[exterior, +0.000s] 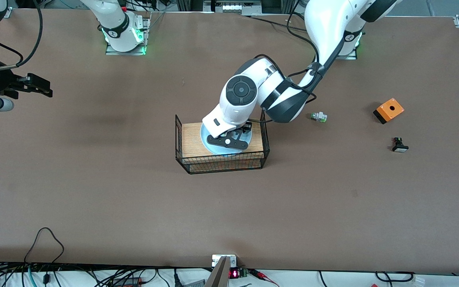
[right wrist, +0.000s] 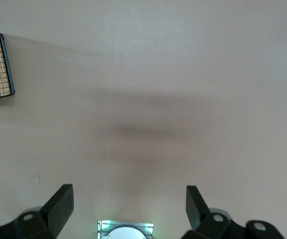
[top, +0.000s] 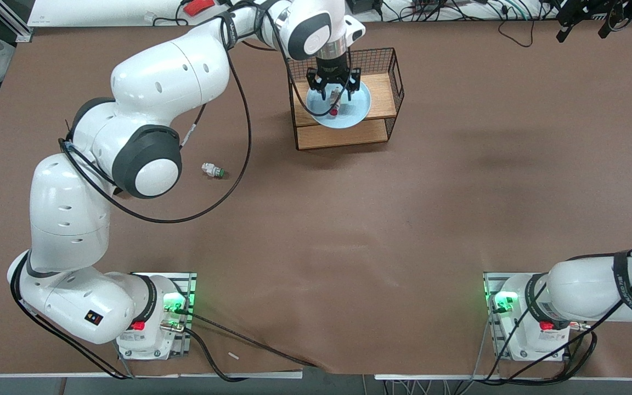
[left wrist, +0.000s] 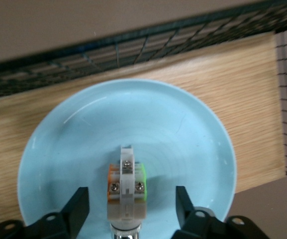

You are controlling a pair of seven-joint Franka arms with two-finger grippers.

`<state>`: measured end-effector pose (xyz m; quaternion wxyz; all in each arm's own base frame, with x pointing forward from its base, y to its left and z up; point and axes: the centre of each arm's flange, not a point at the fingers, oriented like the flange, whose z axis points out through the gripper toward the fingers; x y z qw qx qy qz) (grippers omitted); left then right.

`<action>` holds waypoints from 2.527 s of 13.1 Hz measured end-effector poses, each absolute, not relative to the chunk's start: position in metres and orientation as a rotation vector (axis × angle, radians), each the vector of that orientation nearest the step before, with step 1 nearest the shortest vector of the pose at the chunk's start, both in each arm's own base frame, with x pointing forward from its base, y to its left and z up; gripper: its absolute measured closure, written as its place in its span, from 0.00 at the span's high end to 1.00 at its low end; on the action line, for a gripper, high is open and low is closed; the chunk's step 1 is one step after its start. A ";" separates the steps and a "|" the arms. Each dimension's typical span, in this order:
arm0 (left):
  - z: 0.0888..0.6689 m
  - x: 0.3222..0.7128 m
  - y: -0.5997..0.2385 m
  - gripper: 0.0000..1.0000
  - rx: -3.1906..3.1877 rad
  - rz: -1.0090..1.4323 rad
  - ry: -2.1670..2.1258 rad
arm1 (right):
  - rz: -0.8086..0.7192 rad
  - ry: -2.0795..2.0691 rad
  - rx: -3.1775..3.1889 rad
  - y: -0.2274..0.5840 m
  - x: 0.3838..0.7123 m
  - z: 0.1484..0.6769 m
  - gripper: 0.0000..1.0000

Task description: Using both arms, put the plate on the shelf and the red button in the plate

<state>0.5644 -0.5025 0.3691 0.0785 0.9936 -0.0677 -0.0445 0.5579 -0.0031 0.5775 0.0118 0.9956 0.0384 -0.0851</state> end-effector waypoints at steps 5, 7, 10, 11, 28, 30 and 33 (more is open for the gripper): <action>0.506 0.589 -0.421 1.00 3.003 0.000 -0.102 | -0.291 0.117 3.101 -0.004 0.565 0.571 1.00; 0.562 0.609 -0.346 1.00 3.020 0.067 -0.037 | -0.289 0.120 3.101 -0.003 0.565 0.572 1.00; 0.592 0.635 -0.236 1.00 3.055 0.053 0.114 | -0.289 0.147 3.092 0.006 0.565 0.571 1.00; 0.592 0.643 -0.205 1.00 3.059 0.042 0.158 | -0.289 0.151 3.091 0.008 0.566 0.572 1.00; 0.585 0.590 -0.001 1.00 3.157 -0.010 0.064 | -0.287 0.151 3.091 0.008 0.566 0.572 1.00; 0.584 0.585 -0.001 1.00 3.158 -0.017 0.067 | -0.287 0.151 3.091 0.008 0.566 0.572 1.00; 0.583 0.575 0.001 1.00 3.160 -0.030 0.072 | -0.287 0.150 3.091 0.007 0.566 0.572 1.00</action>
